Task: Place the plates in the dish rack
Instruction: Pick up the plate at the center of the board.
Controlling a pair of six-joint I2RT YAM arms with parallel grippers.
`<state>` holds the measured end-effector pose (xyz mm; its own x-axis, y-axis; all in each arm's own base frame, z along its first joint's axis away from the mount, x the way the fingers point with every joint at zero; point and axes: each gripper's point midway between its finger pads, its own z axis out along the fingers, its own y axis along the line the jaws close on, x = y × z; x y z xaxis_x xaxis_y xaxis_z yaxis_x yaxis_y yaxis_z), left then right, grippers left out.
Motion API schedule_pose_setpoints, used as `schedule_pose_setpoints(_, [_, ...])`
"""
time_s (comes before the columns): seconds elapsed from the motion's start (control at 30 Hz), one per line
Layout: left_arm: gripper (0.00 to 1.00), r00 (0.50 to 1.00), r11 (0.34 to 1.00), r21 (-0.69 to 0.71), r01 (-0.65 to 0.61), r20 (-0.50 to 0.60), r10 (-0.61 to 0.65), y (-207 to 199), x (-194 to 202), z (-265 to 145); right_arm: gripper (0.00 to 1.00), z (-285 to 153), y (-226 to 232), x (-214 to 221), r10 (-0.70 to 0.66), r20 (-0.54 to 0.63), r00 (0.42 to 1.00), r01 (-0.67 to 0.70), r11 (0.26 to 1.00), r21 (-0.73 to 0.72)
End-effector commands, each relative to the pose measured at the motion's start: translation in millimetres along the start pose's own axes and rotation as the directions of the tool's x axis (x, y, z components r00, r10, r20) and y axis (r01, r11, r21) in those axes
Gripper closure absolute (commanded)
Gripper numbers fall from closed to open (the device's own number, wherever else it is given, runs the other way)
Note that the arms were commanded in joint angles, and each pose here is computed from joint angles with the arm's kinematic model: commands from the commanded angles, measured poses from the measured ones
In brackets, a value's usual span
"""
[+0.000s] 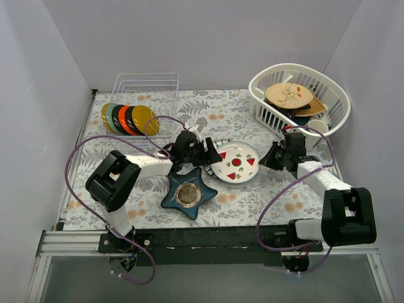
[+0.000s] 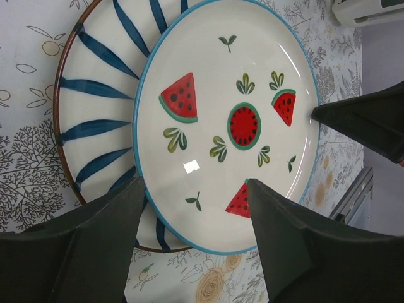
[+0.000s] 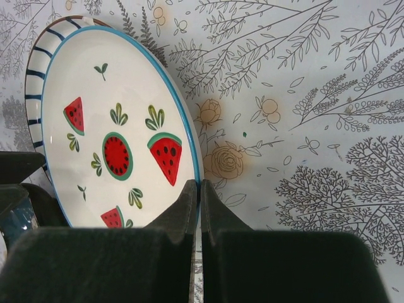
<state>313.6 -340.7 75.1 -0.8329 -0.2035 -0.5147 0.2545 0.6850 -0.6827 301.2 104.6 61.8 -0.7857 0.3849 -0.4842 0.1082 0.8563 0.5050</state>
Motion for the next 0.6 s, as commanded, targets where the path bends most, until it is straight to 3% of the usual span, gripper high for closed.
schedule_pose_setpoints(0.0, [0.35, 1.000, 0.999, -0.021, -0.024, -0.019, 0.024, 0.9, 6.5, 6.0, 0.99, 3.0, 1.2, -2.2, -0.008, 0.013, 1.000, 0.008, 1.000, -0.021])
schedule_pose_setpoints(0.57, [0.35, 0.999, 0.996, -0.088, -0.028, -0.038, 0.025, 17.9, 18.2, 2.5, 0.99, 5.7, -16.5, 2.5, -0.008, 0.002, 1.000, 0.008, 0.999, 0.035])
